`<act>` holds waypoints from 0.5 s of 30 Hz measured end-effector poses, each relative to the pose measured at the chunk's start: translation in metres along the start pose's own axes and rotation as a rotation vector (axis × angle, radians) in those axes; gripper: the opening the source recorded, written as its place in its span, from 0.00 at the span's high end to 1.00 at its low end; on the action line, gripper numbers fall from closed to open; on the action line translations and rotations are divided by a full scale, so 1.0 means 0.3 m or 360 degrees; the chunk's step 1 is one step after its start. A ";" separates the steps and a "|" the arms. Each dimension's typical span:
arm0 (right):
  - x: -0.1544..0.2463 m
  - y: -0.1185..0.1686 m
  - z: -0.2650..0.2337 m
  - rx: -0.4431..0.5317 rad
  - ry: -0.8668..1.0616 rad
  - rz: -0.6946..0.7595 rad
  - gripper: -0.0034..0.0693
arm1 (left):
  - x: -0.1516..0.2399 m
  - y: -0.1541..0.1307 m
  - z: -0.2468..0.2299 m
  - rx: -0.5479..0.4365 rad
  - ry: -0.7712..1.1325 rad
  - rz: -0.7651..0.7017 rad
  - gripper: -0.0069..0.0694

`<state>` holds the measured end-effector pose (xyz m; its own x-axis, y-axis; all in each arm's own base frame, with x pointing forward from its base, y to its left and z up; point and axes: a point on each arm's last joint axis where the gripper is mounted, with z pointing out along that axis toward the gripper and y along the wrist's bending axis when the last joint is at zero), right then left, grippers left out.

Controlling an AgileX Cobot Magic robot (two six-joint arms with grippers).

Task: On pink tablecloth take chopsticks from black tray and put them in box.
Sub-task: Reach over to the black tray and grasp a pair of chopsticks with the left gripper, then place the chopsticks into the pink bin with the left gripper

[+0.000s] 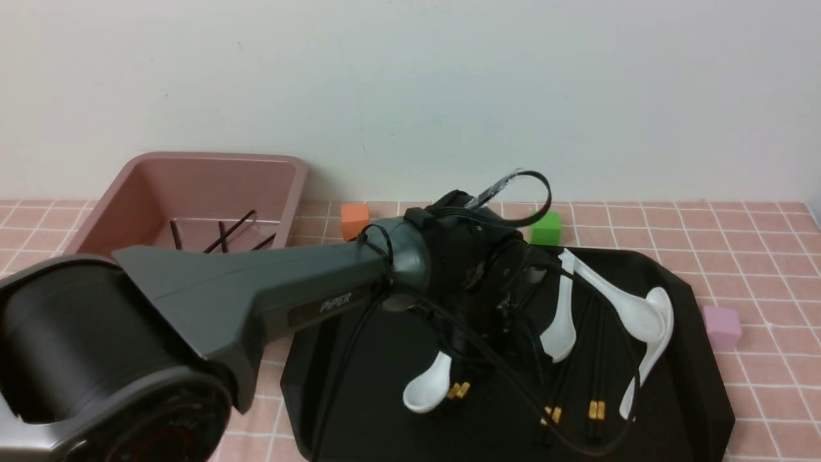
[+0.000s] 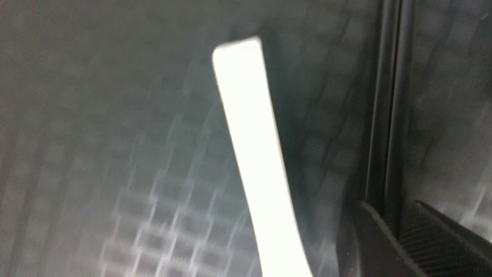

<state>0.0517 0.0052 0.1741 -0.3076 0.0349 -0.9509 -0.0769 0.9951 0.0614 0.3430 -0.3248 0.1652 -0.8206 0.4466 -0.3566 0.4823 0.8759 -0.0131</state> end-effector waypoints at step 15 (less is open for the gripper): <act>0.000 0.000 0.000 0.0000 0.0000 0.0000 0.62 | 0.154 0.315 -0.551 -0.0089 -0.0275 -0.0268 0.76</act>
<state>0.0517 0.0052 0.1741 -0.3076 0.0349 -0.9509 -0.0769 0.9951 0.0614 0.3000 -0.1912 0.3019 -0.8210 0.2597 -0.5085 0.3215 0.9462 -0.0357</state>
